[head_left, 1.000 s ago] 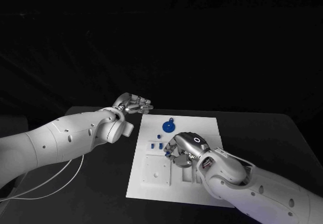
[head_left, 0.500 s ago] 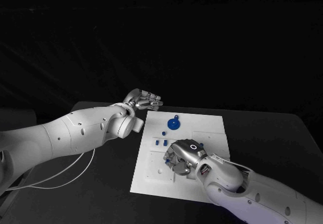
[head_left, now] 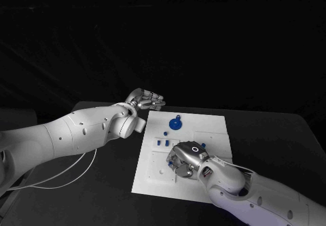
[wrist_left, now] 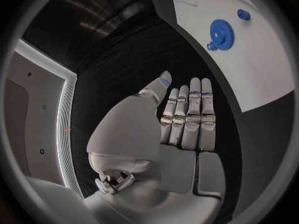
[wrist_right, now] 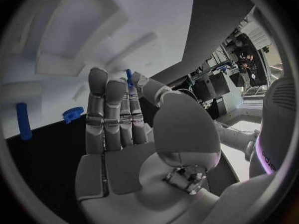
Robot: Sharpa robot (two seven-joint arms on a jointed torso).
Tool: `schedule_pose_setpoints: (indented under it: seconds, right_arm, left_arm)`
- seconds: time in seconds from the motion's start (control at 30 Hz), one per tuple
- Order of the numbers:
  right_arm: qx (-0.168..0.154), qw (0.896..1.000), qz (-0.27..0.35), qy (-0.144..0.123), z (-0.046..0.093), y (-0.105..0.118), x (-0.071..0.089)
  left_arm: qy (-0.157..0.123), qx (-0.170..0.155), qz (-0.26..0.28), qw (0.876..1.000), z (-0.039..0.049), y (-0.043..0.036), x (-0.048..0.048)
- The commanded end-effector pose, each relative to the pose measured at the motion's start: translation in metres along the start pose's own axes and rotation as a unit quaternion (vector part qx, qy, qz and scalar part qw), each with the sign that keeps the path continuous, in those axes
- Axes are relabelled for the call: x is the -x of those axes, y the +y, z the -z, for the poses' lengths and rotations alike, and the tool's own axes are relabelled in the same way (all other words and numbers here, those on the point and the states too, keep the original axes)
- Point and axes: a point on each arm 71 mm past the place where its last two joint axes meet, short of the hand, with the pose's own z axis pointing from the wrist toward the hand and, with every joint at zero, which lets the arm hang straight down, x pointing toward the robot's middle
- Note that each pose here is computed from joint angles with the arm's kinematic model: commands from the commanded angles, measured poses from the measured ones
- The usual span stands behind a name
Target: Assemble the parts on the task board
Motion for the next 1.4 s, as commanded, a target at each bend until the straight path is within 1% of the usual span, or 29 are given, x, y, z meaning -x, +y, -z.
schedule_pose_setpoints:
  seconds: [0.03, 0.33, 0.6, 1.0, 1.4]
  right_arm:
    - [-0.002, 1.000, 0.017, -0.005, 0.0009, -0.0003, -0.0006]
    - [-0.007, 1.000, 0.019, -0.013, 0.0023, -0.0007, -0.0009]
    - [-0.011, 1.000, 0.021, -0.013, 0.0027, -0.0023, -0.0017]
    - [-0.014, 0.999, 0.021, -0.020, 0.0031, -0.0019, -0.0013]
    - [-0.013, 1.000, 0.022, -0.007, 0.0043, -0.0038, -0.0034]
  left_arm:
    - [0.005, -0.008, 0.003, 1.000, 0.0000, -0.0024, -0.0013]
    - [0.005, -0.007, 0.003, 1.000, 0.0001, -0.0021, -0.0011]
    - [0.007, -0.006, 0.003, 1.000, 0.0001, -0.0021, -0.0015]
    - [0.007, -0.006, 0.003, 1.000, 0.0001, -0.0021, -0.0017]
    - [0.007, -0.006, 0.002, 1.000, 0.0001, -0.0019, -0.0011]
